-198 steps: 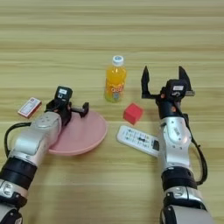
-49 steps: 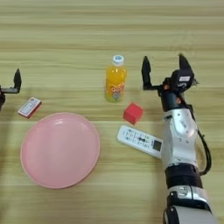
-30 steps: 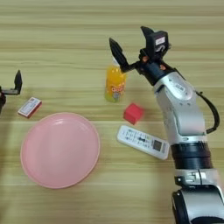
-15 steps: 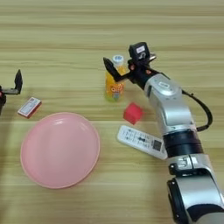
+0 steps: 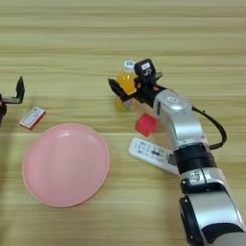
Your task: Move the objects on the table
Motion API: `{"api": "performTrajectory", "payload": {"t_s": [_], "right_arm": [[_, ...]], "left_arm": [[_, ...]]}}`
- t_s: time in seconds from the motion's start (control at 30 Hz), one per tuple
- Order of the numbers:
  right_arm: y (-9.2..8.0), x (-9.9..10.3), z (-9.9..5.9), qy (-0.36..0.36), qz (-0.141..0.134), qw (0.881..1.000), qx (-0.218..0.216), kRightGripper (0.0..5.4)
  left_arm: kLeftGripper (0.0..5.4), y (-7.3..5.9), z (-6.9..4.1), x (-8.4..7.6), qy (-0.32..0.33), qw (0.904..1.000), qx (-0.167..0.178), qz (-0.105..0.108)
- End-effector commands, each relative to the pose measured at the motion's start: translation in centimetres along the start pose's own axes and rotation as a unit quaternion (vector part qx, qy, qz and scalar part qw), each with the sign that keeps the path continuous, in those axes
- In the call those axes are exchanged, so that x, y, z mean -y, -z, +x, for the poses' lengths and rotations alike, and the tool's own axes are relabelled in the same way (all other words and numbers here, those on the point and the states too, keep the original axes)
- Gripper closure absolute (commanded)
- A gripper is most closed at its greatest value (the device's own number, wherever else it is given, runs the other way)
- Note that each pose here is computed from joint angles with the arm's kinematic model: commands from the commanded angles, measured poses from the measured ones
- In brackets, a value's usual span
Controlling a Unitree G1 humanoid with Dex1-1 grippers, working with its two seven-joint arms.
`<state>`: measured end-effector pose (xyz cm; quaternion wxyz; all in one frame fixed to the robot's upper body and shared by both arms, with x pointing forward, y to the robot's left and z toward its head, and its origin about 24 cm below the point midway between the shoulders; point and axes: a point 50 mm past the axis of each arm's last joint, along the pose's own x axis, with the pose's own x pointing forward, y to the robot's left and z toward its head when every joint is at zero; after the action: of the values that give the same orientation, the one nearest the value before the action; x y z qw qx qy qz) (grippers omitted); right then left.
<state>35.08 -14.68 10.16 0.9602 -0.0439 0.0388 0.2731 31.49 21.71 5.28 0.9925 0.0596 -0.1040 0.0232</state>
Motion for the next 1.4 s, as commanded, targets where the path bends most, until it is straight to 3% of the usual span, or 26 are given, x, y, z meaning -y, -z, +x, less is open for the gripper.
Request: {"api": "performTrajectory", "payload": {"t_s": [0.03,0.43,0.73,0.97,1.27,1.4], "right_arm": [[0.1,0.3,0.2,0.003,-0.010,1.000,-0.006,0.46],[0.3,0.3,0.4,0.000,-0.016,1.000,-0.008,1.83],[-0.7,0.0,0.3,-0.013,-0.029,0.999,0.020,1.86],[-3.0,-1.5,-0.2,-0.052,-0.049,0.994,0.079,1.86],[-7.0,-4.8,-2.4,-0.138,-0.067,0.974,0.165,1.86],[-7.9,-7.3,-4.1,-0.233,-0.078,0.948,0.201,1.86]], "left_arm": [[0.00,-0.1,0.0,0.1,0.001,1.0000,0.002,-0.004],[0.00,0.0,0.1,0.1,0.001,1.0000,0.001,-0.003],[0.00,0.0,0.2,0.1,0.000,1.0000,-0.002,-0.003],[0.00,0.0,0.2,0.1,0.000,1.0000,-0.002,-0.002],[0.00,0.0,0.2,0.2,0.000,1.0000,-0.001,-0.002],[0.00,0.0,0.2,0.3,0.001,1.0000,0.000,-0.001]]}}
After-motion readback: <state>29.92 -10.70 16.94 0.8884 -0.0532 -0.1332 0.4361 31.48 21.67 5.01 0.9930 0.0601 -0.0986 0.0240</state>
